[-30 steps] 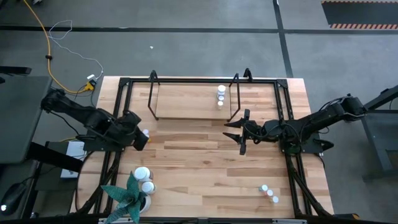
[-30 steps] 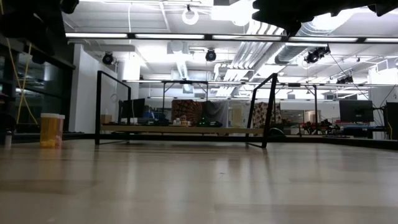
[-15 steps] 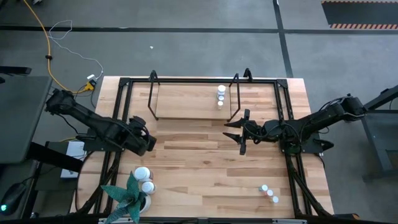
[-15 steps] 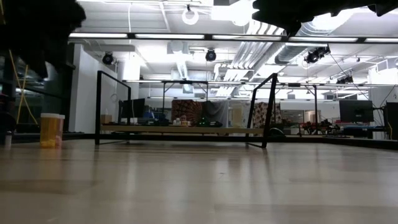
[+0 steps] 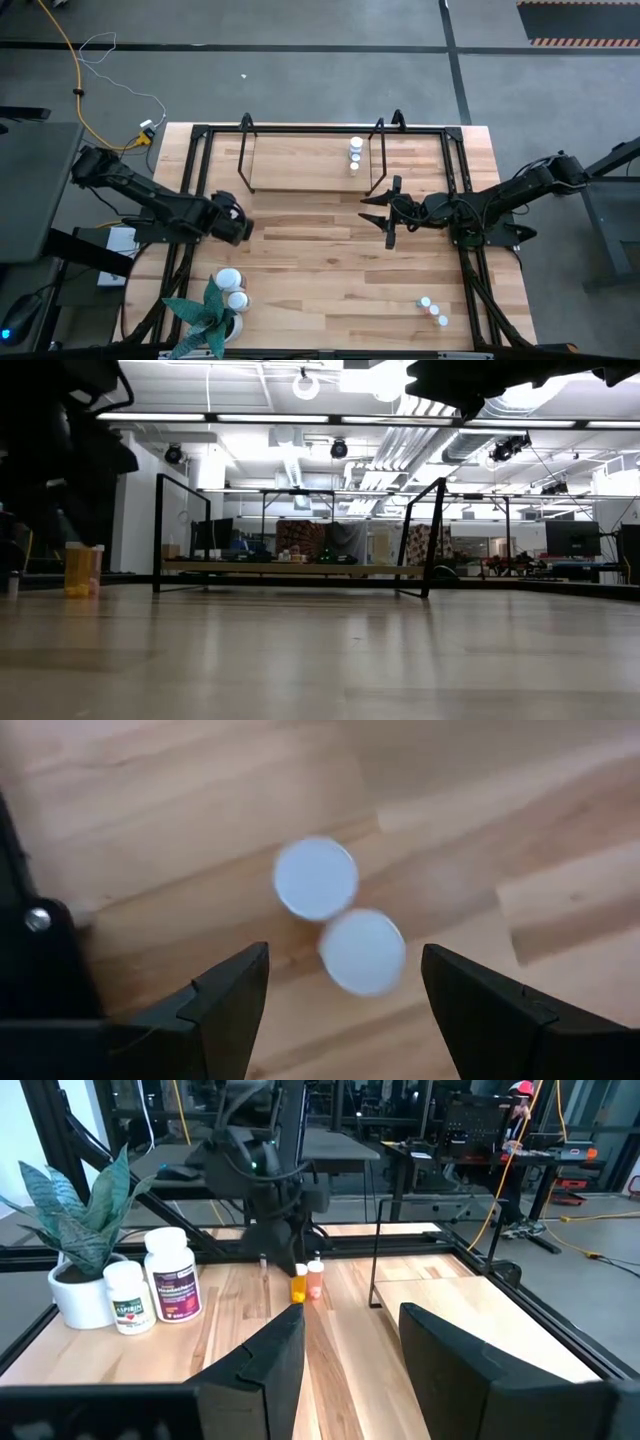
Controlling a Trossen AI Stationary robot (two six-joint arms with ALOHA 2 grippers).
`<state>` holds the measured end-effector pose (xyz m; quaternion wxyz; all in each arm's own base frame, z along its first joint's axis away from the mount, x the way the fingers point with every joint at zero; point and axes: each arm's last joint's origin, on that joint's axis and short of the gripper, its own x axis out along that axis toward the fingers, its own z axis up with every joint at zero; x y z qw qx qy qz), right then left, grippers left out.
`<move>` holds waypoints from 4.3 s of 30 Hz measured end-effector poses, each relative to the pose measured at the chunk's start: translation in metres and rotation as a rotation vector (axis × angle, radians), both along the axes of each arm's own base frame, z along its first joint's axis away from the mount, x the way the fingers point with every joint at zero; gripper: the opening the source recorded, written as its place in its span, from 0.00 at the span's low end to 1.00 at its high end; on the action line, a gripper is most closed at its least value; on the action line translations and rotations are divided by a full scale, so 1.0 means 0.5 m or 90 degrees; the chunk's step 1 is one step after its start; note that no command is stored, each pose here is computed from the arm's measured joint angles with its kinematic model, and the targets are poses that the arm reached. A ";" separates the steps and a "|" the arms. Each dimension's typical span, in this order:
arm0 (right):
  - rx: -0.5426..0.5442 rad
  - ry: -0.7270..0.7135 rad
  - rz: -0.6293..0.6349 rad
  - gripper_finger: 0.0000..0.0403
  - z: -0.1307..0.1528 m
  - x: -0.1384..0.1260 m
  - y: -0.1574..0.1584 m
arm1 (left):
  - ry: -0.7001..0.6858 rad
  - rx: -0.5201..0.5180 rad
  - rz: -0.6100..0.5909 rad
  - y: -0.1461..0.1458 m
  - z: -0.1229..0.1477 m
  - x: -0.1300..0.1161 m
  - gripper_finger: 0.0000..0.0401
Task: Pick and place medicine bottles onto shelf by color
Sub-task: Put the orange pill bottle on the shelf
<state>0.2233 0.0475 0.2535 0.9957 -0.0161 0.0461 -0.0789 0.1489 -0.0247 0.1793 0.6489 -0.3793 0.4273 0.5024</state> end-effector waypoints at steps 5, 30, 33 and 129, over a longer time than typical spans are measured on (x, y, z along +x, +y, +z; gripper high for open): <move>0.000 -0.001 0.000 0.39 0.000 0.000 0.000 | -0.026 0.023 0.016 0.008 -0.007 0.005 0.63; 0.000 0.000 0.000 0.39 0.000 0.000 0.000 | -0.049 -0.004 0.036 0.008 -0.022 0.007 0.36; 0.000 0.000 0.000 0.39 0.000 0.000 0.000 | -0.062 -0.009 0.035 0.007 -0.022 0.011 0.33; 0.053 0.018 -0.044 0.39 -0.009 0.004 -0.027 | 0.090 0.083 -0.467 0.516 0.118 0.140 0.28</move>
